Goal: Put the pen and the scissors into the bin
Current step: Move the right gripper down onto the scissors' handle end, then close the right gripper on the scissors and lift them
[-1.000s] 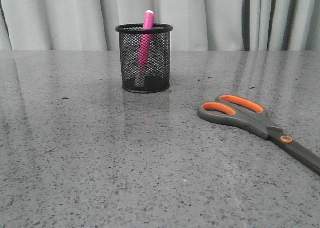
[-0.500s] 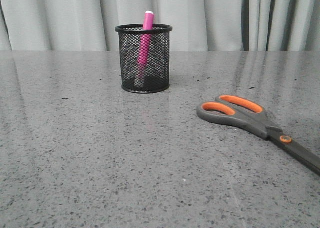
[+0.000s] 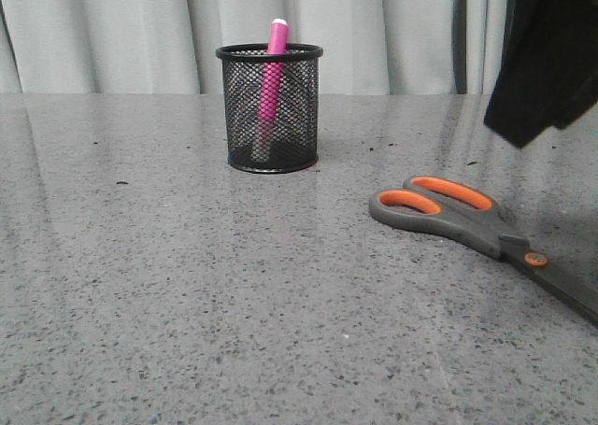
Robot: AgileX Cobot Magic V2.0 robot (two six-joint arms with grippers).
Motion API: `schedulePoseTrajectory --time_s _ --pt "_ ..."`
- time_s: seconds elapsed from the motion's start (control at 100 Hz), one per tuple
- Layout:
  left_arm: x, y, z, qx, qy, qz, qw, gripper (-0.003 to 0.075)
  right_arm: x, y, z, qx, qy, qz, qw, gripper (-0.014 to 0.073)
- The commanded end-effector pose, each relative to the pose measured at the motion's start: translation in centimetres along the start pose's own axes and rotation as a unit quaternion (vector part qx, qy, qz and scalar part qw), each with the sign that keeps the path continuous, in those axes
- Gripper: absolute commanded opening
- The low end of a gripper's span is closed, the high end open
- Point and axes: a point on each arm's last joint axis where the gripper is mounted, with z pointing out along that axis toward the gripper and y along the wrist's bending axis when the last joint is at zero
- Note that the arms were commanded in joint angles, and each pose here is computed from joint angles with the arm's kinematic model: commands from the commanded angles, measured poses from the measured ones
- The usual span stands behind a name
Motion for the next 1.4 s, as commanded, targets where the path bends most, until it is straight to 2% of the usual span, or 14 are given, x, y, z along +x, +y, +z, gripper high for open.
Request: schedulePoseTrajectory --time_s 0.0,0.19,0.54,1.05,1.1,1.17,1.39 --pt "-0.9 0.0 0.2 -0.001 -0.026 -0.008 1.0 0.0008 -1.1 -0.1 -0.5 0.006 -0.027 0.008 1.0 0.036" --pt "-0.1 0.2 0.5 -0.004 -0.014 -0.021 1.0 0.0008 -1.4 -0.3 1.7 0.002 0.011 0.036 0.999 0.0419" --pt "0.1 0.1 0.5 0.001 -0.013 -0.041 0.999 0.0008 -1.6 -1.0 5.5 0.015 0.072 0.074 0.995 0.0419" --pt "0.1 0.1 0.5 0.001 -0.013 -0.043 0.999 0.0008 -1.2 -1.5 9.8 0.016 0.144 0.079 0.986 0.0411" --pt "0.1 0.1 0.5 0.001 -0.013 -0.043 0.999 0.0008 -1.1 -1.5 10.2 0.015 0.153 0.08 0.985 0.0381" --pt "0.1 0.1 0.5 0.001 -0.013 -0.043 0.999 0.0008 -0.9 -1.5 10.5 0.014 0.169 0.08 0.982 0.0296" --pt "0.1 0.0 0.5 0.007 -0.012 -0.062 0.998 0.0008 -0.4 -1.5 11.1 0.013 0.202 0.08 0.976 -0.0052"
